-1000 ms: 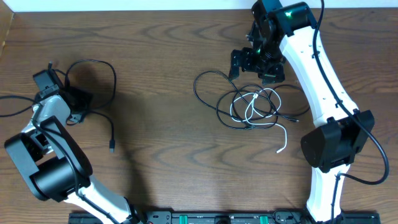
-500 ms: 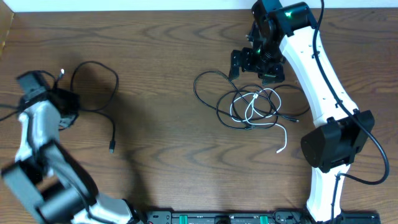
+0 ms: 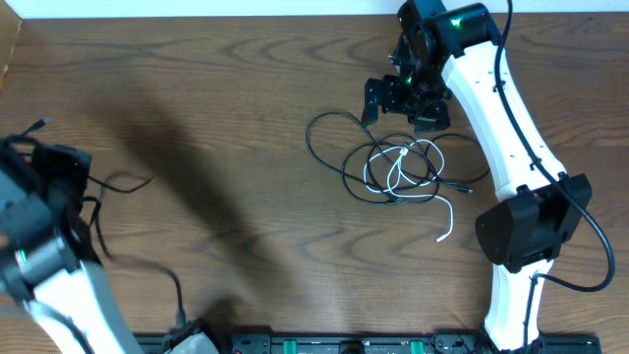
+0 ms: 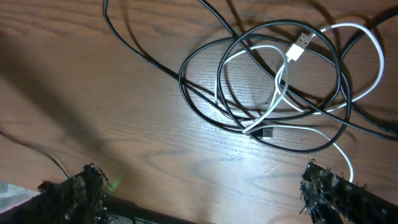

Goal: Untangle cables

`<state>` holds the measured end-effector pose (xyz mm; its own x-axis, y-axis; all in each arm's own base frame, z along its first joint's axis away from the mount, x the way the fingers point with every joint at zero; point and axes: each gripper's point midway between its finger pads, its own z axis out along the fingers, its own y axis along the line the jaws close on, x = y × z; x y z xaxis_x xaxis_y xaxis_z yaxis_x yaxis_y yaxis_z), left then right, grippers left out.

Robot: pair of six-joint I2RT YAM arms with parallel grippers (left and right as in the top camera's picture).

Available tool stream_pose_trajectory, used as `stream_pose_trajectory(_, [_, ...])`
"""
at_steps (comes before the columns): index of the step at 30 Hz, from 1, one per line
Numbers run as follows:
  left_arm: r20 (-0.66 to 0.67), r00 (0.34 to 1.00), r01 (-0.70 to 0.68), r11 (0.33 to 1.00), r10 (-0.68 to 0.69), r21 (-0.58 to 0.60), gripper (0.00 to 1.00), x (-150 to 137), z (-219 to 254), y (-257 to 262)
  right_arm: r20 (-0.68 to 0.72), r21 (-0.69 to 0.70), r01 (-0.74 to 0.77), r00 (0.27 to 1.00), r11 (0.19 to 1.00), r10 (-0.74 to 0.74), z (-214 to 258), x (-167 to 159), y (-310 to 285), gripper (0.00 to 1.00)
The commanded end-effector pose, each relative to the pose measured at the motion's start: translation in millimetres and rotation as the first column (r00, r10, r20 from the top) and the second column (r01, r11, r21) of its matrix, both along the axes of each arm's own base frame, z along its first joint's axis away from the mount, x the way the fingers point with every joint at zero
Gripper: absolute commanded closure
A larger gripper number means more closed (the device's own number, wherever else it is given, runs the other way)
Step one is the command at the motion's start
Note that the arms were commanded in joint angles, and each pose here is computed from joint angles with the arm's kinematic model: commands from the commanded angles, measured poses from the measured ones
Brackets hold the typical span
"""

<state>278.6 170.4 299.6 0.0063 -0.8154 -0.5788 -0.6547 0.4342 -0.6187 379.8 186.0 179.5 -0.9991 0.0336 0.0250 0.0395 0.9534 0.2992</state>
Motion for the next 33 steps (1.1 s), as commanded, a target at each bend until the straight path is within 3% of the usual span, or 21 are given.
stream_pose_trajectory(1, [0.121,0.993,-0.019,0.997,0.010,0.070,0.93,-17,42,-10,0.040,0.010,-0.019,0.999,1.000,0.019,15,-3,2,0.01])
stream_pose_trajectory(5, [0.047,0.998,0.030,0.991,-0.036,0.129,0.93,-23,35,-16,0.040,0.010,-0.021,0.999,1.000,0.021,15,-4,3,0.01])
stream_pose_trajectory(8, [-0.100,0.995,-0.012,0.997,0.019,0.070,0.93,-36,0,-11,0.040,0.010,-0.023,0.999,1.000,0.023,15,-4,3,0.01])
stream_pose_trajectory(13, [-0.310,0.951,-0.022,0.996,-0.006,-0.087,0.93,-53,-54,-23,0.040,0.010,-0.021,0.999,1.000,0.021,15,-3,3,0.01])
stream_pose_trajectory(21, [-0.606,0.785,-0.086,0.946,-0.128,-0.311,0.93,-86,-132,-47,0.040,0.010,-0.022,0.999,1.000,0.022,15,-4,3,0.01])
stream_pose_trajectory(28, [-0.773,0.612,-0.183,0.921,-0.166,-0.343,0.93,-111,-196,-46,0.040,0.010,-0.022,0.999,1.000,0.021,15,-4,3,0.01])
stream_pose_trajectory(33, [-0.814,0.548,-0.213,0.908,-0.194,-0.360,0.93,-118,-231,-47,0.040,0.010,-0.022,0.999,1.000,0.022,15,-4,3,0.01])
